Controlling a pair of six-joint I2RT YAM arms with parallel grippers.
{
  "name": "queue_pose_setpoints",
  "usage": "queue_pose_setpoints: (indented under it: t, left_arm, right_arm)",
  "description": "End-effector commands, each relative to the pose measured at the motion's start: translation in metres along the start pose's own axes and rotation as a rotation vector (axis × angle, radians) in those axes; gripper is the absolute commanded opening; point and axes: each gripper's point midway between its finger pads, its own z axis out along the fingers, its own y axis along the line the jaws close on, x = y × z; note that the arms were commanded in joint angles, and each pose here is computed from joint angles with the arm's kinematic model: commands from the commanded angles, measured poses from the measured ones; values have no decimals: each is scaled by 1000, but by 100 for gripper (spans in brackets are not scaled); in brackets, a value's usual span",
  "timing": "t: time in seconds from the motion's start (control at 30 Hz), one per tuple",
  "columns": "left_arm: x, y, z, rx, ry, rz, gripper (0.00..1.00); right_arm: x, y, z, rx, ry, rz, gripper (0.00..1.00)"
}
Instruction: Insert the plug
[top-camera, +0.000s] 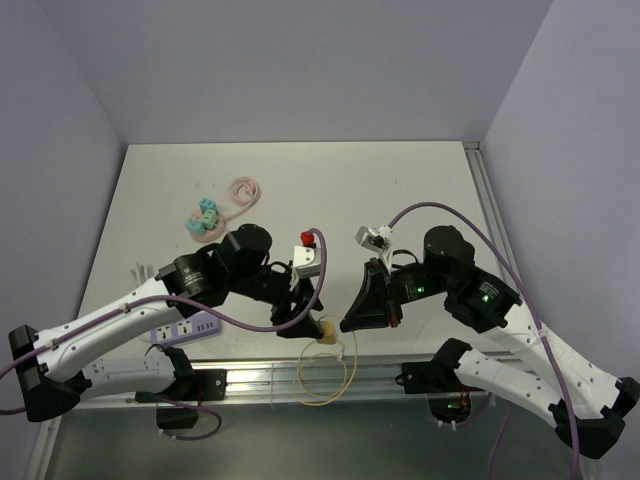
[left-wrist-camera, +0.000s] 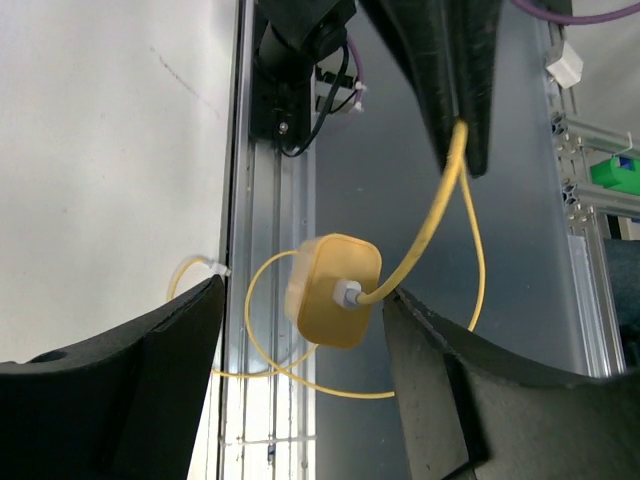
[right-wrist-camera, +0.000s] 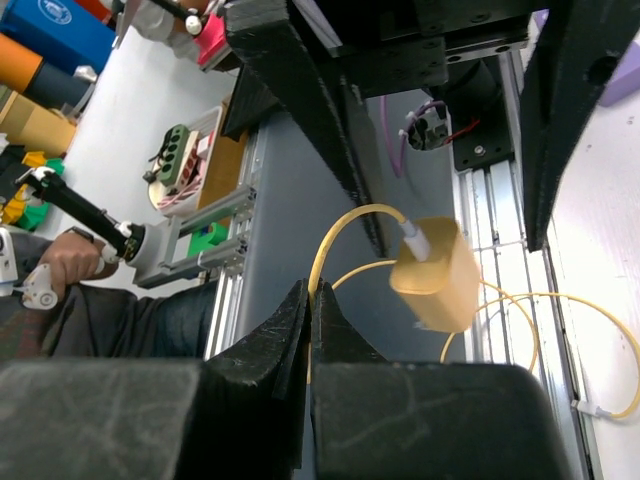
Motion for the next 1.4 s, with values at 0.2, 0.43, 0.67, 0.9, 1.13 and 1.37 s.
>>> queue_pose_setpoints:
  t: [0.2,0.43,0.67,0.9,1.13,1.37]
  left_arm:
    - [-7,-4,-3,-3,32,53,70]
    - [-1,-2,3,-10,68,45,68]
    - [0,-1,4,-24,81,48,69]
    - [4,-1,8,-21,97,52,66]
    - [12,-2,9,-20,124,53,64]
    - [10,-5,6,-18,106,67,72]
  right_arm:
    - [-12,24,-3,-59,-3,-65,0]
    - [-12,23,1,-63,11,-53,0]
    - [-11,20,5,-65,25,-40,0]
    - [-12,23,5,-78,24,-41,0]
    - [-12,26,5,-88,25,-45,0]
    - [-12,27,5,-97,23,-43,0]
